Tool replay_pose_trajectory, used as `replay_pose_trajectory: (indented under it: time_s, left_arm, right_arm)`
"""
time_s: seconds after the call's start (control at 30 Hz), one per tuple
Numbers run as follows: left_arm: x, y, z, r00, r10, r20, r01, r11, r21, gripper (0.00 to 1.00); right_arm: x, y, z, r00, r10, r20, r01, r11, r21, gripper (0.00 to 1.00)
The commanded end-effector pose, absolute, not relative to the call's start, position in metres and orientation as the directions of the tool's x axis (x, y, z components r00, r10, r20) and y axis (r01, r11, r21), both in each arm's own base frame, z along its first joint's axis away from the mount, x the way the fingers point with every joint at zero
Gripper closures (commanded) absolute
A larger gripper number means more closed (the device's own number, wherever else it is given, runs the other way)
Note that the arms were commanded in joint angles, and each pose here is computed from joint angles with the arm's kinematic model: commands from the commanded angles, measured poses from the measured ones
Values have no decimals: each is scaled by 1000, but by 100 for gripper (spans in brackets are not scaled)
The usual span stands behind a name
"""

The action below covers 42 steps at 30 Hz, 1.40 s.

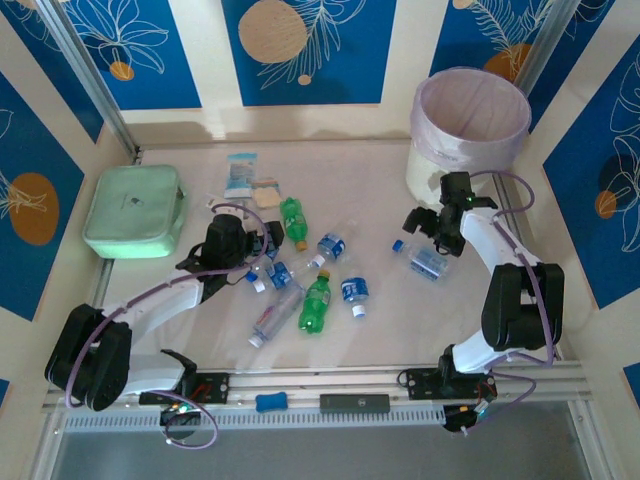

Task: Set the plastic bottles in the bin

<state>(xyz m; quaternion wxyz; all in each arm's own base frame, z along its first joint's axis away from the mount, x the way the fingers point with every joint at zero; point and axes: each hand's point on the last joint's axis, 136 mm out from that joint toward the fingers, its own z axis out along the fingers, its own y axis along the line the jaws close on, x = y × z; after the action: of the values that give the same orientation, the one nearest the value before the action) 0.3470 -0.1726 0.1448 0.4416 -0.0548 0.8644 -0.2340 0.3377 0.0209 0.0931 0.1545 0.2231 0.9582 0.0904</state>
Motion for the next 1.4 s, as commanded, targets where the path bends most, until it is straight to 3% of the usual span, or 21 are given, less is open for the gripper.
replay_pose_trajectory:
  time_s: [0.0, 0.67, 0.87, 0.97, 1.37]
  left_arm:
    - [350, -181, 149, -613, -306, -729, 124, 873, -471, 0]
    - [351, -184, 147, -621, -312, -719, 126, 866, -485, 0]
    - [349, -182, 147, -618, -312, -722, 121, 869, -480, 0]
    - [348, -182, 147, -620, -312, -720, 120, 869, -480, 0]
    - [349, -182, 148, -620, -316, -719, 121, 866, -485, 0]
  right_arm:
    - [333, 27, 86, -856, 468, -217, 408, 872, 272, 1]
    - [302, 87, 105, -912, 369, -178, 300, 898, 323, 1]
    - [298, 57, 100, -944, 230, -236, 220, 973, 67, 1]
    - [295, 50, 93, -955, 189, -230, 191, 982, 15, 1]
    - [278, 86, 70, -984, 145, -103, 131, 983, 132, 1]
